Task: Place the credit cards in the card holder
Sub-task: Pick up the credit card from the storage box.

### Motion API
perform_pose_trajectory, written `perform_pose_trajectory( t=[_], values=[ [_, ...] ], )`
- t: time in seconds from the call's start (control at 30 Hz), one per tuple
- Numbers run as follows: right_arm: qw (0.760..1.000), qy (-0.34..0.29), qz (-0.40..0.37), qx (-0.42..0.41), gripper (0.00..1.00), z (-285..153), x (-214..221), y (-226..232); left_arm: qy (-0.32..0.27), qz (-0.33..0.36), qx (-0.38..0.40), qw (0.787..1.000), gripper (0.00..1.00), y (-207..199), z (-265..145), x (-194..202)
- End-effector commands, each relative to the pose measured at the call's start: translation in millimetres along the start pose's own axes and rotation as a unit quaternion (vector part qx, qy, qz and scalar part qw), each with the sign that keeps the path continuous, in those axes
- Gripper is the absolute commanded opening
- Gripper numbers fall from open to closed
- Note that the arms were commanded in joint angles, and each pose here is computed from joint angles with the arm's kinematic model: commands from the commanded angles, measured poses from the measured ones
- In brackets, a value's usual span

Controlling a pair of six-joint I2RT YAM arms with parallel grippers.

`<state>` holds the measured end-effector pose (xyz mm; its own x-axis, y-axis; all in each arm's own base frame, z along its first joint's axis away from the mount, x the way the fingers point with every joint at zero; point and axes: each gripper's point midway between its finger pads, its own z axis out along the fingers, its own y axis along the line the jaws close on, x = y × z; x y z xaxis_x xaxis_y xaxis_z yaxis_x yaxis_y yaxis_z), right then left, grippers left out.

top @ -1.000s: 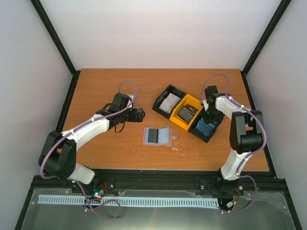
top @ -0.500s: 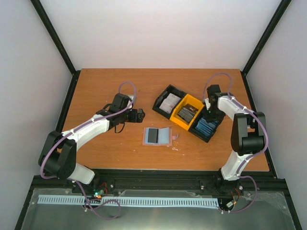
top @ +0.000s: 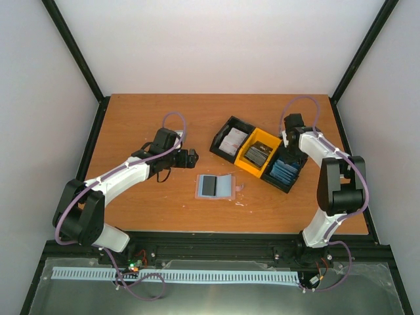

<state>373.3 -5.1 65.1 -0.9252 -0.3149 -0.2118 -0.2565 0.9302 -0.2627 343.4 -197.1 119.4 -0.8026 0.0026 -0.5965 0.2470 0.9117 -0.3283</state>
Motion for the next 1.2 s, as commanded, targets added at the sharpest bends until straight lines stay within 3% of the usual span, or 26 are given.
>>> perform_pose_trajectory(
  t=[0.0,0.4,0.8,1.03,1.17],
  values=[
    [1.000,-0.009,-0.002,0.028,0.28,1.4,0.9,-12.2,-0.011,0.008,-0.002,1.000,0.91,1.3,0.5,-5.3],
    [0.995,-0.014,-0.030,0.089,0.13,5.0,-4.7,-26.3,-0.012,0.007,-0.005,1.000,0.91,2.7,0.0,-4.5],
    [0.990,-0.026,-0.067,0.123,0.18,16.9,-16.0,-33.3,-0.014,0.006,-0.009,1.000,0.91,4.5,-0.7,-4.4],
    [0.993,-0.028,-0.083,0.080,0.27,24.8,-17.7,-17.7,-0.015,0.005,-0.011,1.000,0.91,5.3,-1.2,-4.2],
    [0.992,-0.027,-0.084,0.086,0.26,28.0,-20.1,-19.8,-0.014,0.005,-0.011,1.000,0.91,5.5,-0.9,-3.5]
  ],
)
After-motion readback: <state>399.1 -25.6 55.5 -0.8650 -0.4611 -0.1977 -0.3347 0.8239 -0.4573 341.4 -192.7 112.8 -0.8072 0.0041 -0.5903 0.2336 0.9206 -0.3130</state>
